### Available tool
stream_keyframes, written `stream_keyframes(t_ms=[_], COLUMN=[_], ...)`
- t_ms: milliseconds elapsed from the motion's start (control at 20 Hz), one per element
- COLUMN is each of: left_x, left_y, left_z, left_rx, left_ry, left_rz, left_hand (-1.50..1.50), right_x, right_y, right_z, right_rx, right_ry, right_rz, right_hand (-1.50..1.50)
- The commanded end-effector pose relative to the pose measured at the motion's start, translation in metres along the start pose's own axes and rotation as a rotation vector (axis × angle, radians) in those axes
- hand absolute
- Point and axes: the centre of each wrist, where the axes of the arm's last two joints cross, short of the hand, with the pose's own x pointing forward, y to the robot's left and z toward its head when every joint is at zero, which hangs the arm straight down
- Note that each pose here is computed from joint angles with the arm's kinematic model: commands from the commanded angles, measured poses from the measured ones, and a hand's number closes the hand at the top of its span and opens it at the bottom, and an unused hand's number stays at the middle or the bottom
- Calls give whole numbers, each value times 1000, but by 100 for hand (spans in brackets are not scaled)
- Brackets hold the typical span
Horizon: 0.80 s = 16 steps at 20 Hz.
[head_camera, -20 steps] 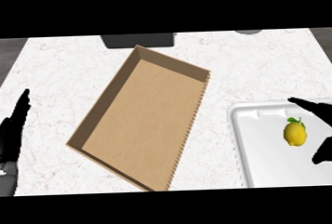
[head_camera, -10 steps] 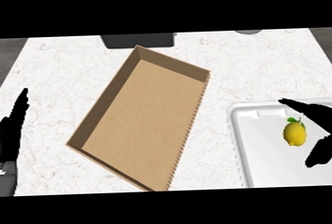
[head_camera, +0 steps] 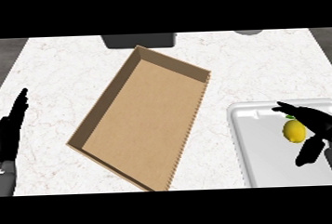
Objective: Pick the lemon from the tray and place it in the cardboard box
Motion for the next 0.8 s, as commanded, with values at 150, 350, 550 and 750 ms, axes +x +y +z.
stream_keyframes(t_ms=[150, 350, 550, 750], left_x=[4, 10, -10, -3], left_y=[-8, -3, 12, -10], left_z=[-11, 6, 4, 5], left_rx=[-17, 12, 5, 4], left_ry=[6, 7, 7, -6], left_rz=[4, -6, 10, -4], left_hand=[0, 0, 0, 0], right_x=[9, 4, 4, 32], right_y=[17, 7, 4, -21], right_z=[-27, -17, -20, -21], right_rx=[-199, -267, -393, -451], right_ry=[-2, 20, 32, -209], right_rz=[103, 143, 192, 234], right_hand=[150, 150, 150, 150])
